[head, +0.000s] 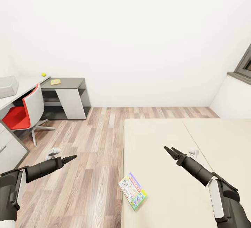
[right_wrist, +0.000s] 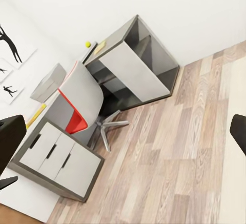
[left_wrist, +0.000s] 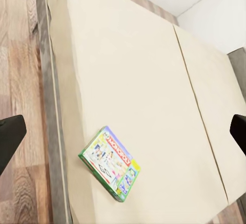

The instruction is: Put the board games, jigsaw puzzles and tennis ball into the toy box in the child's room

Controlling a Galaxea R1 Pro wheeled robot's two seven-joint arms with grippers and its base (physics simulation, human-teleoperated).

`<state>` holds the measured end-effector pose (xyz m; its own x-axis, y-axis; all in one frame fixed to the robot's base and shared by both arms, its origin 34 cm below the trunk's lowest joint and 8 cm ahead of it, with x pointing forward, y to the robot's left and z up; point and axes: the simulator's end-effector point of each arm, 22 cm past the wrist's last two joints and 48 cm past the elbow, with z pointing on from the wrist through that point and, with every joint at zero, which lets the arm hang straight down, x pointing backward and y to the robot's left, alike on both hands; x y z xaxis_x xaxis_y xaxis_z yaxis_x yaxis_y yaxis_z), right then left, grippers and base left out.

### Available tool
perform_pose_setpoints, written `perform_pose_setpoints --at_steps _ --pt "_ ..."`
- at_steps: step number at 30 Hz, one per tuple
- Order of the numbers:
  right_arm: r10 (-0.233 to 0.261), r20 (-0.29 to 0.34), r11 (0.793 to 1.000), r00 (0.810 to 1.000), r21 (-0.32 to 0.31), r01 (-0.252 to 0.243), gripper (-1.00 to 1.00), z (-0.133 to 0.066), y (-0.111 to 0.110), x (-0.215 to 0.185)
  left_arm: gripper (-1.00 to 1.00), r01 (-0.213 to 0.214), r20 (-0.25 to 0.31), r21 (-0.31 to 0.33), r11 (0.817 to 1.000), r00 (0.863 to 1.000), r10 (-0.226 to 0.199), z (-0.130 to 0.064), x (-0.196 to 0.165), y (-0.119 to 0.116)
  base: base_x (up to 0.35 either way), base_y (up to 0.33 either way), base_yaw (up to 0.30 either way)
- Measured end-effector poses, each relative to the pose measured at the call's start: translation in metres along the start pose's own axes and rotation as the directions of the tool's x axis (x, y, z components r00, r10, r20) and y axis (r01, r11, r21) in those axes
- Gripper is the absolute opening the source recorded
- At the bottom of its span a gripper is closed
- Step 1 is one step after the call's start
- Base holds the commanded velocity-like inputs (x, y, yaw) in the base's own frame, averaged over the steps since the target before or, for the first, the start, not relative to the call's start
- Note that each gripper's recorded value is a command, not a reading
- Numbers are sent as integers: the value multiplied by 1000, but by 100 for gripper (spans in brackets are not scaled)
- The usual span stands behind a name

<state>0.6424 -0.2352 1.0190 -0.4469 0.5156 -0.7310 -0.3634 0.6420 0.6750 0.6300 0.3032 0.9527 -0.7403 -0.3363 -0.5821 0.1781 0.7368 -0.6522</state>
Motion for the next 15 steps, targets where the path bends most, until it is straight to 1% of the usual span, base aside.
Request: perform_pose_setpoints --at_steps 15 --pt "-13 16 1000 1000 -13 14 100 -2 9 -9 100 -15 18 9 1000 1000 14 -5 -8 -9 0 0 0"
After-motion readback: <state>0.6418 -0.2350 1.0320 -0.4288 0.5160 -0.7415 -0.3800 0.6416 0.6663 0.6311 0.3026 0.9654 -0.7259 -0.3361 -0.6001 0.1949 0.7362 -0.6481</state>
